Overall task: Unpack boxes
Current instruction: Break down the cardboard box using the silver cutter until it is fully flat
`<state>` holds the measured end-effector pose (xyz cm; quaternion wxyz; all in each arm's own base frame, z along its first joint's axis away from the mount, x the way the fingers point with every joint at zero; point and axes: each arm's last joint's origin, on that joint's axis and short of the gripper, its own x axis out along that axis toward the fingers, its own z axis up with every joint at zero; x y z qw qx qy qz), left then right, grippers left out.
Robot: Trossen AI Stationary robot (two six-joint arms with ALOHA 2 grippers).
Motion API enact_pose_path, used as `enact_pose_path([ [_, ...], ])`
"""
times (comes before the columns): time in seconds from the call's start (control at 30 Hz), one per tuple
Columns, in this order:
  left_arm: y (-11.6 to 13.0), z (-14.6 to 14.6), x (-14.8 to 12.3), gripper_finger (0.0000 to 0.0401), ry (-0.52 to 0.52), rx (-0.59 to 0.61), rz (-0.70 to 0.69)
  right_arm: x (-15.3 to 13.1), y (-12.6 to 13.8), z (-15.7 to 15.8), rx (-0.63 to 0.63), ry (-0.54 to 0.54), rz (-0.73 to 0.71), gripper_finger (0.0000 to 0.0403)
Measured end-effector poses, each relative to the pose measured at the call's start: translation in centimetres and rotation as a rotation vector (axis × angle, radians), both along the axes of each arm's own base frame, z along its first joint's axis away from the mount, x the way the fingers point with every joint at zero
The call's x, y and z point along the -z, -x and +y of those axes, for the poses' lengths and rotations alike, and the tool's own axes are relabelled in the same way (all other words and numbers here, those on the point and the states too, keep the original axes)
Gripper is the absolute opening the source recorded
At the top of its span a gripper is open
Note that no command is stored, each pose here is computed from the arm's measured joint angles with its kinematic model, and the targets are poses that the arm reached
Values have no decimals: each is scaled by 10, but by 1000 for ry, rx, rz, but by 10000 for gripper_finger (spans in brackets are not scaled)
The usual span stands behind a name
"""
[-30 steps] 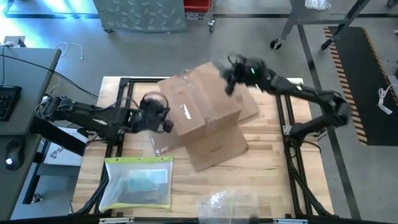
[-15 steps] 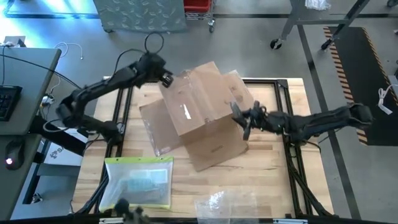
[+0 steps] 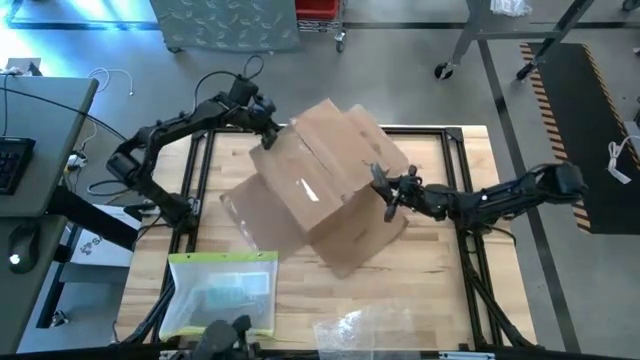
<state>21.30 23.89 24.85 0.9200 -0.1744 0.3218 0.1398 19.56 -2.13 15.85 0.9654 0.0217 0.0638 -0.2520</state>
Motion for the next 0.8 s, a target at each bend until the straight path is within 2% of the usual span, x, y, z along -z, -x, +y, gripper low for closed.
enact_pose_path([
  [0.2,11,-33,-33,0,20,-59,17,0,-6,-15,79,35,-35,93],
  [0.4,41,-76,-63,0,21,-230,121,-16,-22,-36,33,87,-61,93],
  [0.57,59,-106,-74,0,72,-292,174,-33,-32,-59,61,132,-47,93],
  [0.67,66,-118,-77,0,31,-361,229,-41,-37,-71,44,126,-16,93],
  [0.8,73,-129,-87,0,-130,-454,260,-55,-39,-77,42,90,81,93],
])
